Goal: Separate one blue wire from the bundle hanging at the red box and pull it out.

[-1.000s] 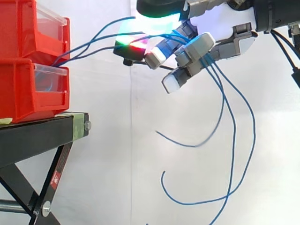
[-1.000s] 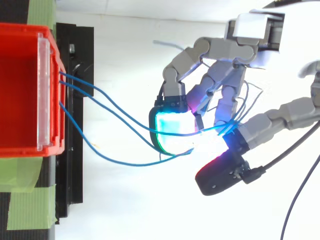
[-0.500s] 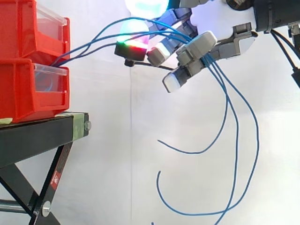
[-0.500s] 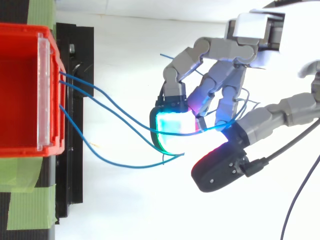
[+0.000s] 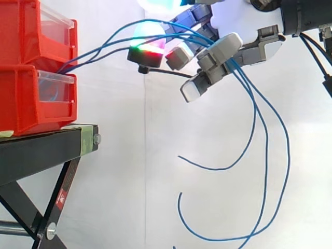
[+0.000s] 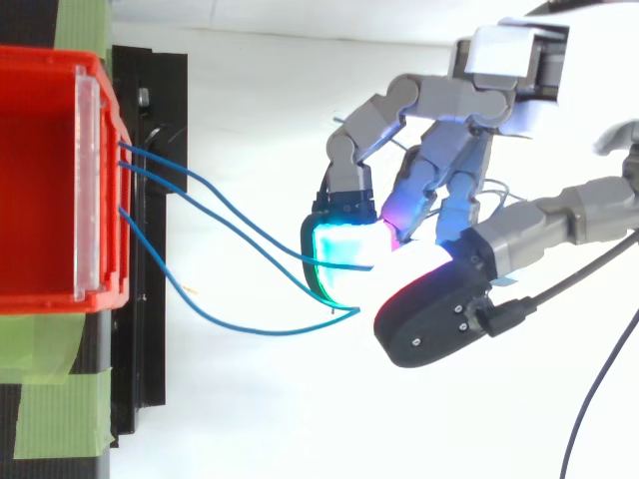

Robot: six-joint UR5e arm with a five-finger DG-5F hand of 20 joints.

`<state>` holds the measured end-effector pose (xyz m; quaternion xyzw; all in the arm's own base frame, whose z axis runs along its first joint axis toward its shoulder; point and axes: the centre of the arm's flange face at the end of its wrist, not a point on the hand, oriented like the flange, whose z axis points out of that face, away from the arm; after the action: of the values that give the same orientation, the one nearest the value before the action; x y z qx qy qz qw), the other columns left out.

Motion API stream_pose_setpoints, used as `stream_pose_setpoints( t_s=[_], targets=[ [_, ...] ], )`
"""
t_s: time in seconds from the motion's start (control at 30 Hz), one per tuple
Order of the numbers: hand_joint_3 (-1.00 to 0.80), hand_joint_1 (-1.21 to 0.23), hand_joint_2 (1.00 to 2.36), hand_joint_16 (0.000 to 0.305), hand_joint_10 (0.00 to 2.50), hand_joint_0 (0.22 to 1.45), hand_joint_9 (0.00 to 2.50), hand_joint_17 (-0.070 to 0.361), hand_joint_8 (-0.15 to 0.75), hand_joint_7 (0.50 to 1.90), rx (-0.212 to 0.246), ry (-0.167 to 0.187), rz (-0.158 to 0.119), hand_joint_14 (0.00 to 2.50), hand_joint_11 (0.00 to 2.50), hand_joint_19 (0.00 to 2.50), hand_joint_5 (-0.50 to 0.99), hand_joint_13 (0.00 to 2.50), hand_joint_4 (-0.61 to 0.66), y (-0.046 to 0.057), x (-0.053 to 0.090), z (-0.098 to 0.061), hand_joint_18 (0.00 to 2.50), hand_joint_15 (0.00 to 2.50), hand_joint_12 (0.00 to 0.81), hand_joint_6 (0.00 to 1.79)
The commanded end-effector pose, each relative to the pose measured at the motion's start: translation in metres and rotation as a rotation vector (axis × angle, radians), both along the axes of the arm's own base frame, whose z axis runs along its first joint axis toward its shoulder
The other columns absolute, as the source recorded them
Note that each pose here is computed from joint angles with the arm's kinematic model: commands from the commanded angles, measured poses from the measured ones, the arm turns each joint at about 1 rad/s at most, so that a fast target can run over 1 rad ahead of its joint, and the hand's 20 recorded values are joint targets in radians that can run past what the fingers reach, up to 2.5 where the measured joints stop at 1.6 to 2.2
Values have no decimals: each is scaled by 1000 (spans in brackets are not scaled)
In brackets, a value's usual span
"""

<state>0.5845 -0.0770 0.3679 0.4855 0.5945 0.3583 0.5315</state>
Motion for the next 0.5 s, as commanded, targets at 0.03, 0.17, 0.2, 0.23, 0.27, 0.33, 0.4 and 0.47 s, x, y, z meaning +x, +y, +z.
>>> stream_pose_setpoints(
  t_s=[0.03, 0.17, 0.2, 0.23, 0.27, 0.33, 0.4, 0.47],
  targets=[
    [-344, -627, 1014, 56, 21, 585, 1152, 125, 408, 990, 0, 0, 1, 4, 1097, 585, -174, 1620, 191, 0, 0, 0, 935, 1432, 424, 902],
    [-311, -641, 1016, 55, 21, 596, 1161, 123, 402, 999, 0, 0, 1, 4, 1090, 581, -169, 1628, 169, 0, 0, 0, 938, 1434, 421, 901],
    [-301, -647, 1017, 55, 21, 599, 1165, 123, 402, 1007, 0, 0, 1, 4, 1081, 579, -167, 1627, 161, 0, 0, 0, 937, 1446, 420, 901],
    [-289, -653, 1018, 55, 22, 600, 1165, 123, 402, 1010, 0, 0, -1, 4, 1084, 577, -166, 1628, 152, 0, 0, 0, 937, 1434, 420, 901],
    [-277, -658, 1018, 54, 23, 599, 1165, 122, 403, 1018, 0, 0, 1, 4, 1094, 577, -164, 1626, 144, 0, 0, 0, 937, 1450, 416, 902],
    [-246, -670, 1020, 54, 23, 599, 1182, 121, 401, 1024, 0, 0, 1, 4, 1091, 578, -159, 1626, 120, 0, 0, 0, 936, 1443, 416, 901],
    [-221, -681, 1022, 54, 22, 599, 1185, 121, 398, 1026, 0, -1, -1, 7, 1102, 578, -156, 1626, 108, 0, 0, 1, 935, 1429, 422, 901],
    [-185, -709, 1024, 53, 23, 599, 1204, 119, 392, 1065, 0, -1, 1, 5, 1065, 578, -147, 1623, 90, 0, 0, 1, 932, 1435, 417, 895]
  ],
)
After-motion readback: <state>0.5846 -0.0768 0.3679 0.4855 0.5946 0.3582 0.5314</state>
